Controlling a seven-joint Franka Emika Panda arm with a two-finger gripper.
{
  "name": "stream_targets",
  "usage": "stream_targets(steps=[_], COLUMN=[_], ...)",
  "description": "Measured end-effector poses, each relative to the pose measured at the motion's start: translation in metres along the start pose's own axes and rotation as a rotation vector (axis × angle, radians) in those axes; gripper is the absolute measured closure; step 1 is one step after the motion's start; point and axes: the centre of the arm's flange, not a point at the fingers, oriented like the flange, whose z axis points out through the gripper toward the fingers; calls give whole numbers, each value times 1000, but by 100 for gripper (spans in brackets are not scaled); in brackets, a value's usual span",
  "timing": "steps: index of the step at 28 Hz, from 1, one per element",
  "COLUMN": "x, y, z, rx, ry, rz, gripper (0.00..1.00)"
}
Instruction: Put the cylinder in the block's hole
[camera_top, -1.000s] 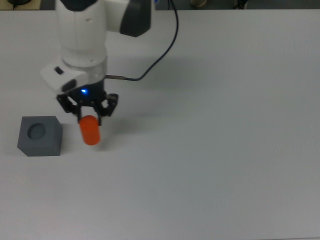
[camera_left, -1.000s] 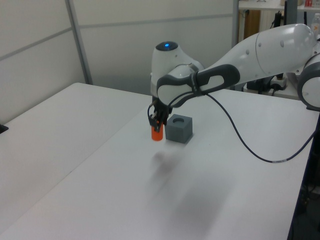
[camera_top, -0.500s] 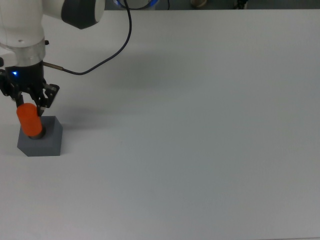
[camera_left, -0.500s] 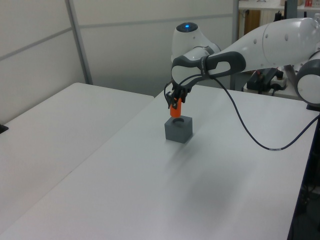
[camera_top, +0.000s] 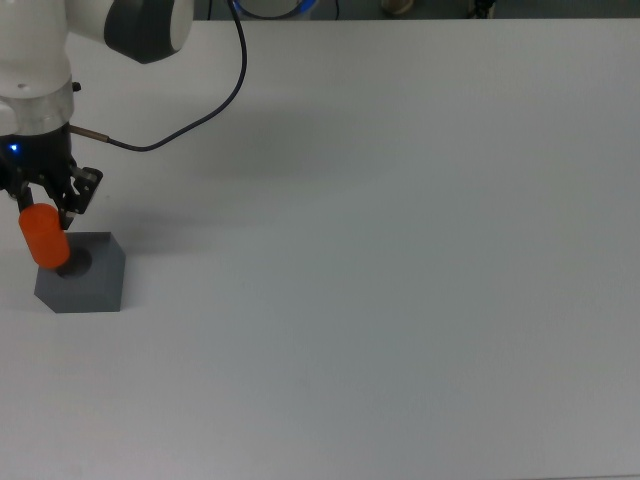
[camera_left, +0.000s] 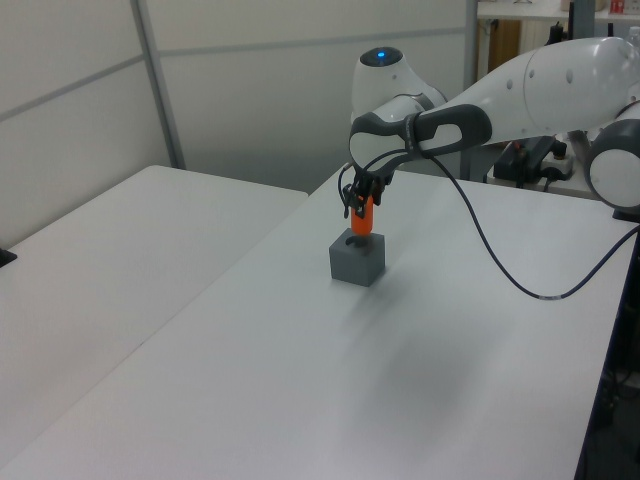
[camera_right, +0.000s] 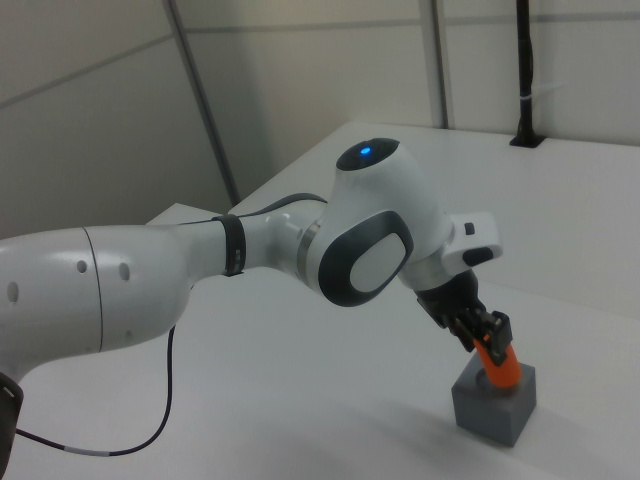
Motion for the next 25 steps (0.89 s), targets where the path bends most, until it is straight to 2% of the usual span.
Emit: stream_targets(steps=[25], x=[-4], y=[-16], z=[19], rx=[5], ry=[-33], rz=[-46], gripper=[48])
